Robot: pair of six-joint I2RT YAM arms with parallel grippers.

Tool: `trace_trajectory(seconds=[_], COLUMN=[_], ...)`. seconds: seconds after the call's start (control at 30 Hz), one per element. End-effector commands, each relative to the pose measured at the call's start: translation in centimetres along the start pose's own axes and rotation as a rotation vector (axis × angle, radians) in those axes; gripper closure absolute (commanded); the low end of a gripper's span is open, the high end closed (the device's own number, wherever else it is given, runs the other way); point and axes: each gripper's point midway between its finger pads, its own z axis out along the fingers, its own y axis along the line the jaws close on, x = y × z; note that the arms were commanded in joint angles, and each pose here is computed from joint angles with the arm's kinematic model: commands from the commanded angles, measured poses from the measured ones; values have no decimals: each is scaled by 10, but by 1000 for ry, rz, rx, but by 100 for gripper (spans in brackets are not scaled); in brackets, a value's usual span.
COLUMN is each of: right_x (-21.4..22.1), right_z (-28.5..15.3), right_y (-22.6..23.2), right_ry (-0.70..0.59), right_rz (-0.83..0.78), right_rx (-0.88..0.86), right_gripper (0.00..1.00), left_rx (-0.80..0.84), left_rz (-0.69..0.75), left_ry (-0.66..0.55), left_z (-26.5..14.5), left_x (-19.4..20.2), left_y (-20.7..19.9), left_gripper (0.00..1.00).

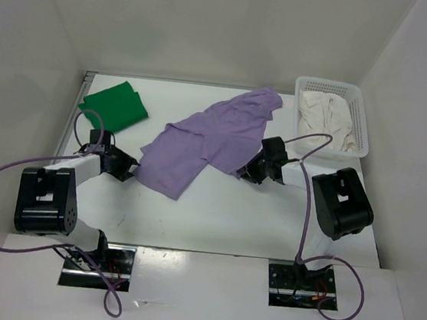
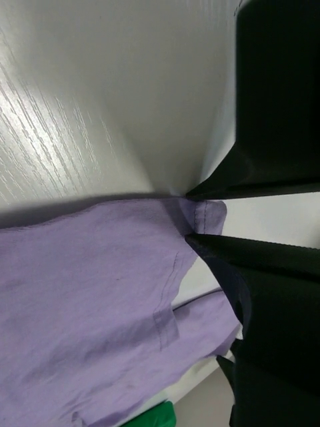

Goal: Fold and stack the t-shirts
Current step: Flatten out the tshirt

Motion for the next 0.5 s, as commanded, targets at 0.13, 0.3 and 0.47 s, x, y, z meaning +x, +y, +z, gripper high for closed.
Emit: trace_trajectory(seconds=[0.13,0.3,0.47], right_x=[-10,-14,-36], right_z=[-3,-7,-49], right_y=[22,26,72], right_ry=[-40,-50,-135], right_rz=[-37,-55,-117], right_rx=[-42,-40,-120], right_gripper=[85,100,100], left_rx=[-43,-9,172], left_rz=[39,73,175], left_ry=[-21,-62,-142], left_z=[14,-5,-59], left_x=[3,-6,-25], left_y=[-2,-18,-83], left_gripper=[68,89,100])
